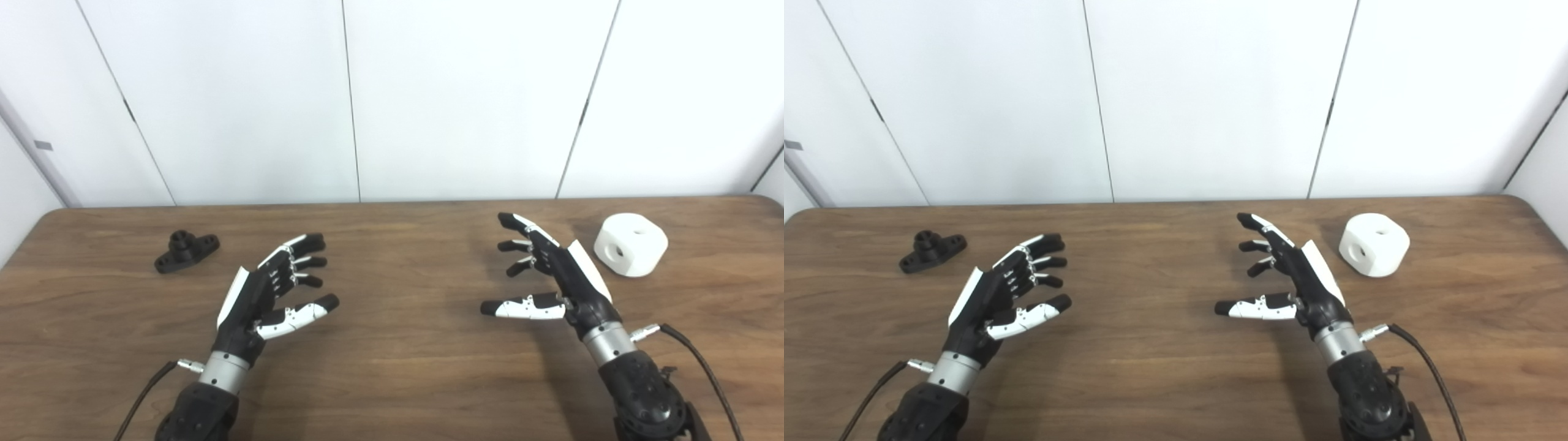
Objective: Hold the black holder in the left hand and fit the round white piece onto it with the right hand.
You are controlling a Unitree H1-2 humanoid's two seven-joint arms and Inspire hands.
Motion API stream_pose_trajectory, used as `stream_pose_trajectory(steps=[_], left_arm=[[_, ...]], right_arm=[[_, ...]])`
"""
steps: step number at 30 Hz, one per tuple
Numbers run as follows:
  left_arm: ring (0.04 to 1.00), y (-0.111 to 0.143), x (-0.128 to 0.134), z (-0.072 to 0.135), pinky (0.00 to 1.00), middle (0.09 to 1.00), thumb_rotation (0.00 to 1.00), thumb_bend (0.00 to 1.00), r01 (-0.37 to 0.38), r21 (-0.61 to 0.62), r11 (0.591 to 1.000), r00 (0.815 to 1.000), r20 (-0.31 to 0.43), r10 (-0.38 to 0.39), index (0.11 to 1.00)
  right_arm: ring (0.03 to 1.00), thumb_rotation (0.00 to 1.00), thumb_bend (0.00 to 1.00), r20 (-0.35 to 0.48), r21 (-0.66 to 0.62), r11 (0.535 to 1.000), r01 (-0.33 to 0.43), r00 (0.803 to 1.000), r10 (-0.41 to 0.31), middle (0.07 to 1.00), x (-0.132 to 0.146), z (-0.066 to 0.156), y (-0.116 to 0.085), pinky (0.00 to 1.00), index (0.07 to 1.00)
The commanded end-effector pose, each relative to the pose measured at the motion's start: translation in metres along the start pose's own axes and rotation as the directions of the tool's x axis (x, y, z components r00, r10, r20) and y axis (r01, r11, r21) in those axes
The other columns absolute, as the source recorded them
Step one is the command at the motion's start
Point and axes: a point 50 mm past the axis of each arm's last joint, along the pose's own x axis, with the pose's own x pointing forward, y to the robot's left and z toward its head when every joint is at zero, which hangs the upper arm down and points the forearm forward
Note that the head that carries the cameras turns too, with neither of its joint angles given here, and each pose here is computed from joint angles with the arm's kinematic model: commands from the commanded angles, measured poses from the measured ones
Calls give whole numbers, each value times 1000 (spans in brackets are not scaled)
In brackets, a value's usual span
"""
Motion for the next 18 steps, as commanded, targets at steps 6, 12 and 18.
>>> stream_pose_trajectory(steps=[6, 12, 18], left_arm=[[827, 5, 13, 14, 681, 888, 235, 768, 10, 16, 1000, 997, 71, -11, 893], [822, 6, 13, 14, 680, 885, 232, 762, 12, 23, 1000, 997, 73, -14, 893], [821, 6, 15, 14, 681, 880, 241, 765, 12, 22, 1000, 997, 75, -14, 887]], right_arm=[[766, 201, 838, 99, -1, 1000, 29, 995, -29, 887, 10, 19, -8, 575, 876], [770, 210, 842, 99, -1, 1000, 29, 995, -29, 890, 10, 21, -6, 589, 879], [774, 224, 852, 100, -8, 999, 33, 994, -32, 889, 11, 21, -9, 592, 879]])
